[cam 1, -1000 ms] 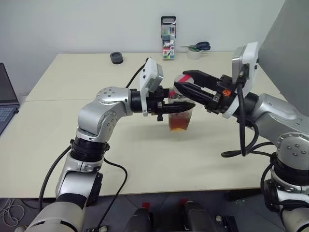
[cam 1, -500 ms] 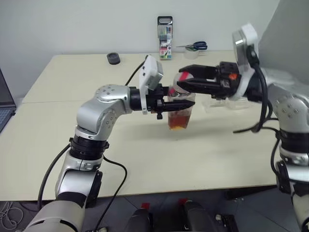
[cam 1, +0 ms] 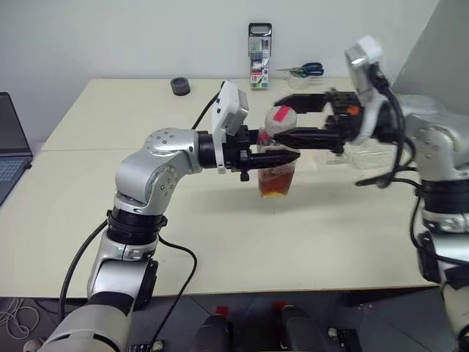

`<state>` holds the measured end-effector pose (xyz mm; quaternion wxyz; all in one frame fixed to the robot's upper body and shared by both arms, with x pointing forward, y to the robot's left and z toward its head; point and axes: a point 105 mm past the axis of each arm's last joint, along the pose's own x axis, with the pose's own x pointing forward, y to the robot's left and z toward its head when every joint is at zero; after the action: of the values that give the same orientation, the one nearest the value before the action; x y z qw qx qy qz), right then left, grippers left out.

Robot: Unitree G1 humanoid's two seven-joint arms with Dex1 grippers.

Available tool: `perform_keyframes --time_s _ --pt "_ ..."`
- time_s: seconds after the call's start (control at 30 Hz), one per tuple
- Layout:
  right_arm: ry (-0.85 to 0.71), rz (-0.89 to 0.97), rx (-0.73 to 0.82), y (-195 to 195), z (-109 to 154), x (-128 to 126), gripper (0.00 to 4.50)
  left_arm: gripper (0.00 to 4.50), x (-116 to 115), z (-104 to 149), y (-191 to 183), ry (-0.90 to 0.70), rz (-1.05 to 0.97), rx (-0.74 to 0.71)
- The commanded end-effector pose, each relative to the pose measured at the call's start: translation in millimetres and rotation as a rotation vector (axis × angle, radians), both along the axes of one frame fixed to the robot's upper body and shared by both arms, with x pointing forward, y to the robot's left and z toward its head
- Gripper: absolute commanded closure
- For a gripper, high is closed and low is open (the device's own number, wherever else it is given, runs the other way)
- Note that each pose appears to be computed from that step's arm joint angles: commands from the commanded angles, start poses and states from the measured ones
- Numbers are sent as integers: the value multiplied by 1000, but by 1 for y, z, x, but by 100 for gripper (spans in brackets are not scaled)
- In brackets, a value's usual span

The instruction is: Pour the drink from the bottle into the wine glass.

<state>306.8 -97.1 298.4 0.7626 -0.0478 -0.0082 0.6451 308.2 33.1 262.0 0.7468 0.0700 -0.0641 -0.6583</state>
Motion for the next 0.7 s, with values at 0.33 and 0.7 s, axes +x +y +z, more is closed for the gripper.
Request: perform_keyframes --time_s 0.33,0.7 --pt "-171 -312 175 18 16 -36 2 269 0 14 -5 -55 -26 -49" --pt "-183 -415 265 32 15 -32 65 269 0 16 -6 -67 -33 -34"
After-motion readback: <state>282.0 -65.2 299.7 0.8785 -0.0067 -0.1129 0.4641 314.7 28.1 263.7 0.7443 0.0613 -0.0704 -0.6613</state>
